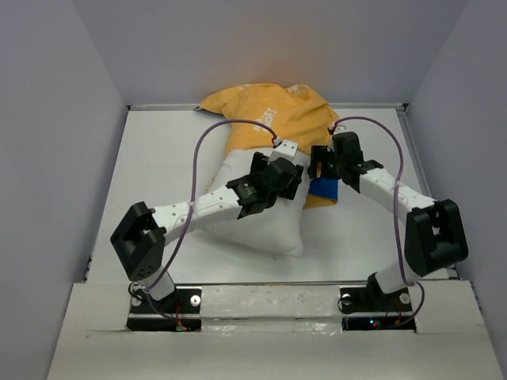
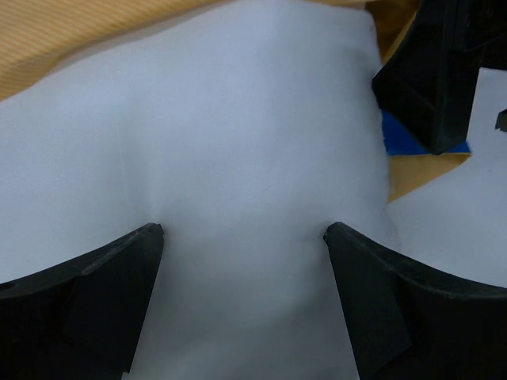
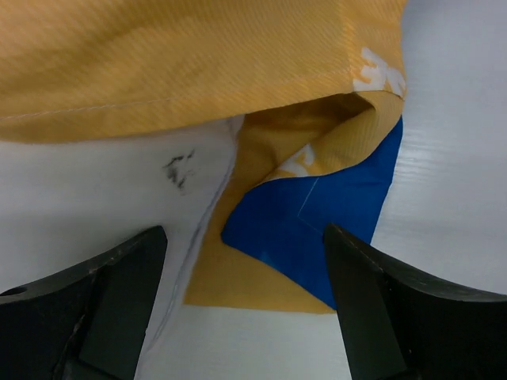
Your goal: Put the pillow into the pillowcase
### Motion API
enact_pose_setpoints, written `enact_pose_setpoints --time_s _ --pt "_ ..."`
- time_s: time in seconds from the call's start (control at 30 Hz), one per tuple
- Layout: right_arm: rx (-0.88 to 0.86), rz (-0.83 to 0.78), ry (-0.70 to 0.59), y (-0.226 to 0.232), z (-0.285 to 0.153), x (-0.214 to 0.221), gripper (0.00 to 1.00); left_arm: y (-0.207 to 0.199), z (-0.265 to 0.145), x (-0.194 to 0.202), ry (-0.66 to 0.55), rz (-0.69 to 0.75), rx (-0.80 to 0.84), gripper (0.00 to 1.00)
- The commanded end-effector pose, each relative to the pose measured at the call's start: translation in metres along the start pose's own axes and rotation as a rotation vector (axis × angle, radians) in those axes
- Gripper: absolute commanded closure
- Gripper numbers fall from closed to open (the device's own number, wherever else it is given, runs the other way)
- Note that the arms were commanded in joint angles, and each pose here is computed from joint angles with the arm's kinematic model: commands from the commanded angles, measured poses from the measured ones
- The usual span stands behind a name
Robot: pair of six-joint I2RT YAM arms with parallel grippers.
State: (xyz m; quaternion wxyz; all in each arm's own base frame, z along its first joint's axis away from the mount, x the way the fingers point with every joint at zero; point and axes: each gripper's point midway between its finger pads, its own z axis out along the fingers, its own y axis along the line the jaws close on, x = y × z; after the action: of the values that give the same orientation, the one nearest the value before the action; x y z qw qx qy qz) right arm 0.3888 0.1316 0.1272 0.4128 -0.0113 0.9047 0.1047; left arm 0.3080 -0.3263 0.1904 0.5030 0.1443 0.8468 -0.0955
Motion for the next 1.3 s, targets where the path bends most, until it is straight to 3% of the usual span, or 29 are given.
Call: enact_pose_setpoints --time_s 0.0,0.3,0.4,0.43,0.47,0.5,0.53,0.6,0.63,0.67,0.83,0.93,1.03,1.13,1.2,1.27 --pt "0.099 -0.041 -0.086 -0.028 0.023 -0.036 0.13 0.017 0.005 -0.004 0.032 0.127 -0.11 0.02" --pt "0.209 -0.028 -0.124 -0.063 0.074 -0.055 0.15 -0.008 0.034 0.017 0.06 0.147 -0.08 0.12" --pt "0.148 -0.055 -0.164 -0.053 0.097 -0.064 0.18 -0.016 0.047 0.02 0.063 0.151 -0.074 0.21" --pt "0.132 -0.063 -0.186 -0.048 0.099 -0.079 0.21 -0.017 0.054 0.026 0.074 0.161 -0.083 0.33" --pt "0.105 -0.066 -0.199 -0.043 0.101 -0.083 0.51 -0.02 0.057 0.024 0.064 0.154 -0.084 0.39" --pt "0.019 -0.076 -0.191 -0.027 0.099 -0.084 0.73 -0.019 0.06 0.023 0.053 0.164 -0.098 0.46" --pt "-0.046 -0.07 -0.175 -0.015 0.094 -0.081 0.86 -0.02 0.068 0.028 0.055 0.166 -0.103 0.71" --pt "-0.168 -0.005 -0.153 0.007 0.078 -0.073 1.0 -0.022 0.076 0.023 0.032 0.15 -0.116 0.89" --pt "-0.237 0.003 -0.172 0.024 0.059 -0.076 1.0 -0.024 0.081 0.023 0.023 0.135 -0.112 0.96" --pt "-0.327 0.034 -0.124 0.037 0.051 -0.053 1.0 -0.025 0.089 0.018 -0.013 0.092 -0.097 1.0" --pt "-0.622 0.015 -0.05 0.118 -0.02 -0.004 1.0 -0.025 0.098 -0.012 -0.168 -0.09 -0.082 1.0" --pt "-0.668 -0.041 0.025 0.146 -0.043 0.035 1.0 -0.018 0.104 -0.018 -0.214 -0.154 -0.125 1.0" --pt "-0.688 -0.002 0.071 0.144 -0.067 0.062 1.0 -0.009 0.103 -0.03 -0.265 -0.255 -0.145 1.0" --pt "-0.818 0.022 0.09 0.152 -0.103 0.075 1.0 0.006 0.104 -0.047 -0.323 -0.384 -0.156 1.0" --pt "-0.94 -0.006 0.11 0.162 -0.134 0.078 1.0 0.014 0.091 -0.077 -0.403 -0.488 -0.149 1.0" --pt "-0.941 -0.012 0.115 0.161 -0.142 0.077 1.0 0.021 0.076 -0.102 -0.47 -0.547 -0.145 1.0"
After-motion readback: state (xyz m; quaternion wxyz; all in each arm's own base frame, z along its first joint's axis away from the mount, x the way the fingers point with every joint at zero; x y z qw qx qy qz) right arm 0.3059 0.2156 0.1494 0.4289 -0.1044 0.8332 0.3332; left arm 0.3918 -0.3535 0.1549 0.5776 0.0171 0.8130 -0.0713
